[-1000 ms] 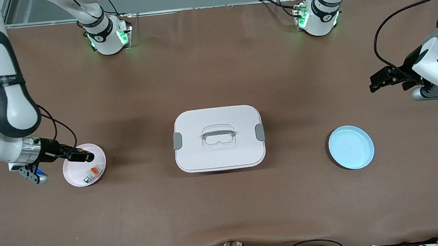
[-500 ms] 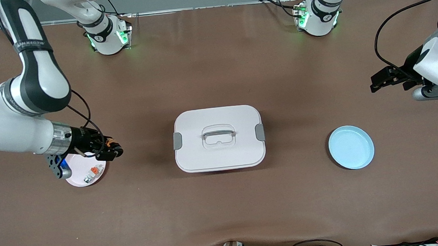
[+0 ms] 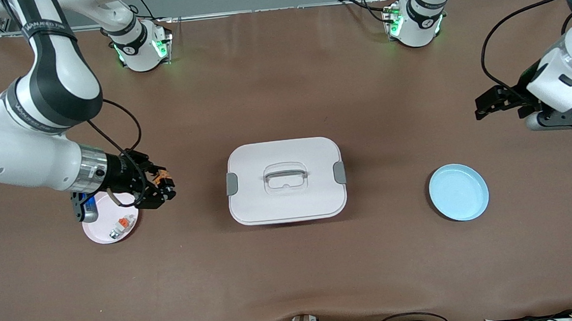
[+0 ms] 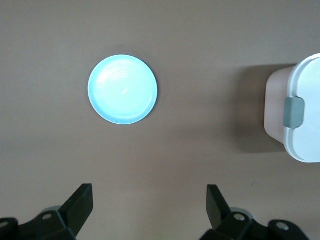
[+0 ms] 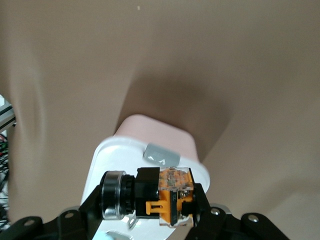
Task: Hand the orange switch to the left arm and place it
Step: 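Lift the switch over the box with the right gripper while the left gripper approaches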
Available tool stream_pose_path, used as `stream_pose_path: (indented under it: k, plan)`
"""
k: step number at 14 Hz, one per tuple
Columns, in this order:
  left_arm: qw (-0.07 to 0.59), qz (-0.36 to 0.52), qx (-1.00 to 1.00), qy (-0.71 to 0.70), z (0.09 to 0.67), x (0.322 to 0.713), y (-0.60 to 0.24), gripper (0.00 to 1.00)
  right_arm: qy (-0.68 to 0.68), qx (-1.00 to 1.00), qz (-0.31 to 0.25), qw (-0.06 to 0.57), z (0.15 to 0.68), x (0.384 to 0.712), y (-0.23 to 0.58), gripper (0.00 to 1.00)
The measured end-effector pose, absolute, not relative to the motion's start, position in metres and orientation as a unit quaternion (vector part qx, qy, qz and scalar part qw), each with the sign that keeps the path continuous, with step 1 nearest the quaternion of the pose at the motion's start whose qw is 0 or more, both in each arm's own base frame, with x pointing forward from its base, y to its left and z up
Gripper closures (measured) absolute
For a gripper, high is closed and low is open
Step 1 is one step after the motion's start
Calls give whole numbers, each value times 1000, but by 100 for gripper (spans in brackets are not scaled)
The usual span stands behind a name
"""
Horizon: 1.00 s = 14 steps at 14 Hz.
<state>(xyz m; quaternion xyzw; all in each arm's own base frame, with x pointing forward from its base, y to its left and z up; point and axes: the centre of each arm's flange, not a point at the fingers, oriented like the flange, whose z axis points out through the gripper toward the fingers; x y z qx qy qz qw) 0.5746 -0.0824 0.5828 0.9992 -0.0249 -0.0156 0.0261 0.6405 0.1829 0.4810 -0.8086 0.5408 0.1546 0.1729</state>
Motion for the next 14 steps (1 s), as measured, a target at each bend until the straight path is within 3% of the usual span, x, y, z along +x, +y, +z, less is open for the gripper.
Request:
stream_pose_path:
  k: [4,7,14]
  plan:
    - [31,-17,999,-19,585,567,-126,0,596,-758,188,186,499,634,220,27]
    - [75,-21,997,-22,593,561,-152,0,624,-725,209,203,510,635,230,27]
    - [165,-37,983,-66,608,544,-219,0,658,-685,201,240,520,624,300,27]
